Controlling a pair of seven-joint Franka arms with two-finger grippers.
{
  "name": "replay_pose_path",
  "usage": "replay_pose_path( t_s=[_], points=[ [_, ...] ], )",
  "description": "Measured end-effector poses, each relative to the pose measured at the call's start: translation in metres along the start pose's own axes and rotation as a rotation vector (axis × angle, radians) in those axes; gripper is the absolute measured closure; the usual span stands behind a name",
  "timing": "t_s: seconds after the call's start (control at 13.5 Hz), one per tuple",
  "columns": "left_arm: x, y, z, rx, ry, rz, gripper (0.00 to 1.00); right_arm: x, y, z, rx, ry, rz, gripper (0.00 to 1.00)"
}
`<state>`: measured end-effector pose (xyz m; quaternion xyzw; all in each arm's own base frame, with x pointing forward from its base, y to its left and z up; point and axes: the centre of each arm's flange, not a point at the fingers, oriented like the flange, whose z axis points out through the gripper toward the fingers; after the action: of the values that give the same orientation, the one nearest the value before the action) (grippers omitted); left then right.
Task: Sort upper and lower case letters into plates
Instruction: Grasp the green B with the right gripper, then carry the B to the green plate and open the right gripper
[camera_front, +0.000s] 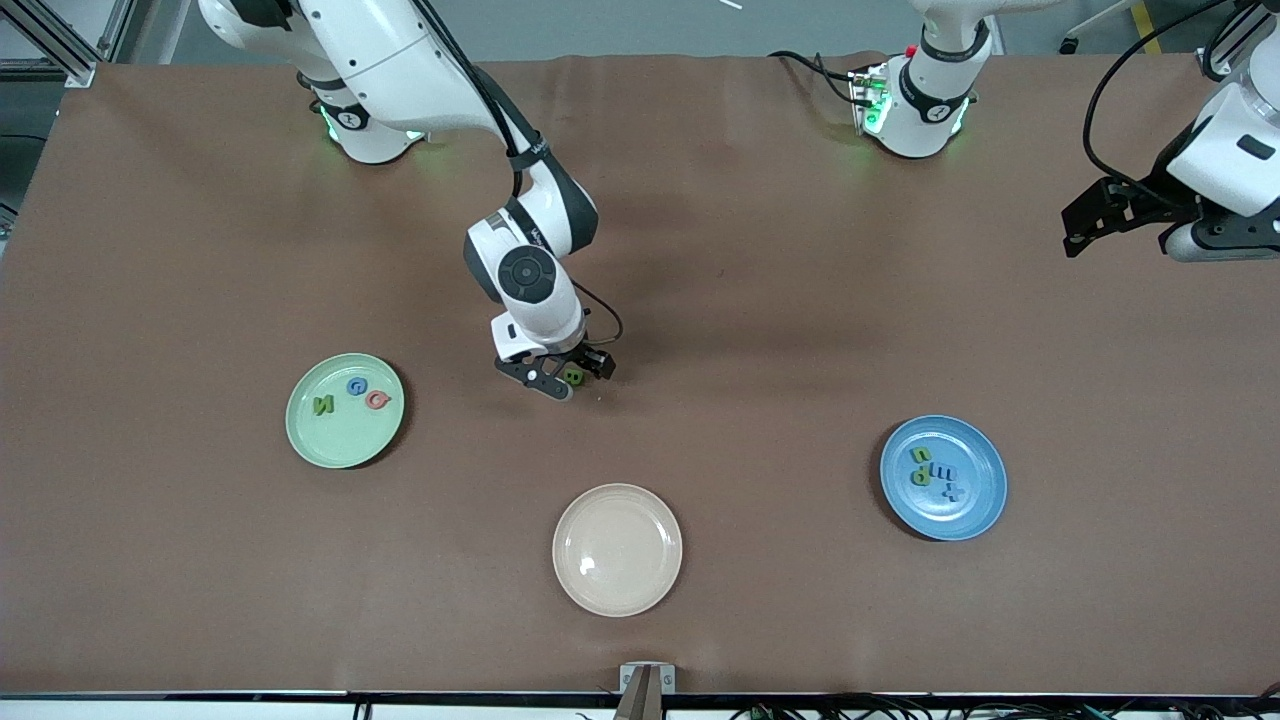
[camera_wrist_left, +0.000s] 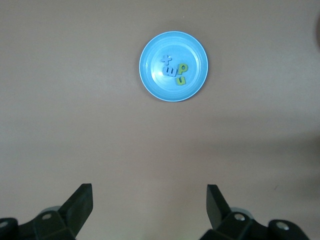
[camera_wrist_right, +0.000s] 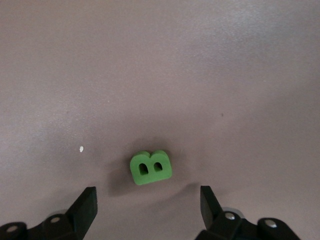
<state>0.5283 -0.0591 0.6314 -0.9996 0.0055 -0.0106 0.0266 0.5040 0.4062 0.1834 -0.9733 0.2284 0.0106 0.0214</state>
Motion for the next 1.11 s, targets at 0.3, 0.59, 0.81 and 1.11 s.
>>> replay_pose_path(
  t_s=[0.3,0.59,0.81,1.11],
  points=[
    [-0.0008,0.0061,0.0007,0.001,-0.002,0.017,0.00,0.0038,0.0003,0.0003,-0.011,0.027,-0.028,0.24],
    [-0.0012,0.0041,0.0021,0.001,-0.009,0.029,0.00,0.0061,-0.0005,-0.0003,-0.006,0.050,-0.047,0.34],
    [-0.0023,0.0005,0.0040,0.002,-0.024,0.031,0.00,0.0071,-0.0008,0.0056,0.006,0.059,-0.047,0.41],
    [-0.0079,-0.0002,-0.0002,0.005,-0.036,0.030,0.00,0.0081,-0.0006,0.0049,0.005,0.060,-0.048,0.54]
  ],
)
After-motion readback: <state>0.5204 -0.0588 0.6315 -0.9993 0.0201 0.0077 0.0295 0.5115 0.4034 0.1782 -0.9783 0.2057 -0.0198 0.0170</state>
